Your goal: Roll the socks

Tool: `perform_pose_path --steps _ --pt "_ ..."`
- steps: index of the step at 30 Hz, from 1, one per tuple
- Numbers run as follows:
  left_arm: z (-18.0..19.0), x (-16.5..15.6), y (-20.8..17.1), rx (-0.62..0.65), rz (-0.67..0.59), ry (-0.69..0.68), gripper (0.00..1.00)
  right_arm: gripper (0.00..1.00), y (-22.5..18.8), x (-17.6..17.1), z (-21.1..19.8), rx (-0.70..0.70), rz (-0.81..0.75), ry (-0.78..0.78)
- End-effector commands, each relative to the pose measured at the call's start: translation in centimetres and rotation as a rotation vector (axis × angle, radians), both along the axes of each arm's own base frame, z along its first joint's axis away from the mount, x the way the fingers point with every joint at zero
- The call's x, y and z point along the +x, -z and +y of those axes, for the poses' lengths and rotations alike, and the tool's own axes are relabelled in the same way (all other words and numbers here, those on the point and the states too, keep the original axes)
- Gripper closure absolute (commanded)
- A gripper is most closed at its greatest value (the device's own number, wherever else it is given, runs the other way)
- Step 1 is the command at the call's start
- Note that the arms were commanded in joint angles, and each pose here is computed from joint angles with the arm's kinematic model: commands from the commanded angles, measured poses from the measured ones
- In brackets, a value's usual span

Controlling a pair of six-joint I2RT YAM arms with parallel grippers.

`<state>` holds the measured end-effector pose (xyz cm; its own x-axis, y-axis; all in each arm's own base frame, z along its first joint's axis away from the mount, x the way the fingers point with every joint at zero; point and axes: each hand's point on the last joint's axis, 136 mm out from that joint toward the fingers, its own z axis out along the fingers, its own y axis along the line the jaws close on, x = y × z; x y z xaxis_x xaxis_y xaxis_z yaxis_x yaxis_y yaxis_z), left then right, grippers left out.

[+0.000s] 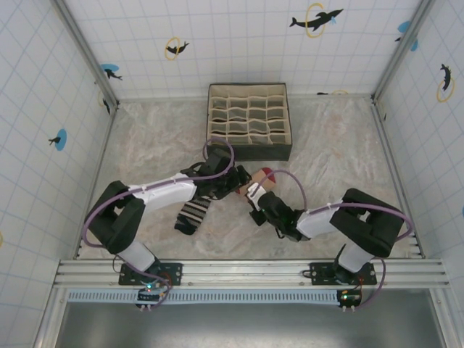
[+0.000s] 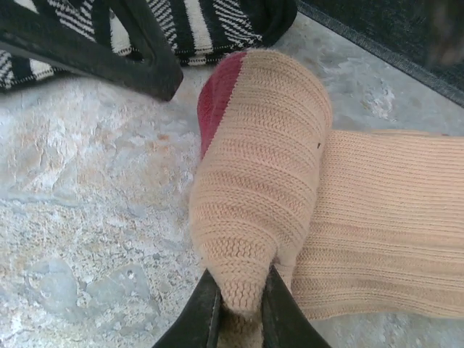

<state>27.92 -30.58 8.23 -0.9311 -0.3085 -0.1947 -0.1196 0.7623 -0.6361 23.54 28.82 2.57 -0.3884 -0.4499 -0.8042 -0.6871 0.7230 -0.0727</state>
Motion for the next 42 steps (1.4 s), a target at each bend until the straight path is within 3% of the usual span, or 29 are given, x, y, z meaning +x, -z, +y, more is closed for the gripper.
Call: perform_pose_path --steps 1,13,22,35,39,42 --pt "0.4 0.4 -1.0 -0.011 -0.069 0.0 0.09 1.0 6.4 -4.3 -3.8 -0.131 0.296 -0.032" --pt "1.2 -0.6 2.1 0.033 -0.041 0.032 0.22 1.0 5.5 -4.0 -3.5 0.206 0.693 0.084" --pt "-0.4 0.3 3.2 -0.016 -0.033 0.036 0.27 1.0 6.3 -3.6 -3.7 0.377 0.951 0.306" --pt "-0.4 1.1 6.1 0.023 -0.007 -0.008 0.37 1.0 6.5 -3.5 -4.4 0.533 1.094 0.451" --pt "-0.4 1.2 6.9 0.028 0.002 -0.016 0.5 0.98 6.4 -3.3 -4.4 0.541 1.095 0.457" --pt "-0.2 1.2 7.2 0.047 0.013 -0.021 0.62 0.85 6.2 -3.0 -4.5 0.537 1.076 0.459"
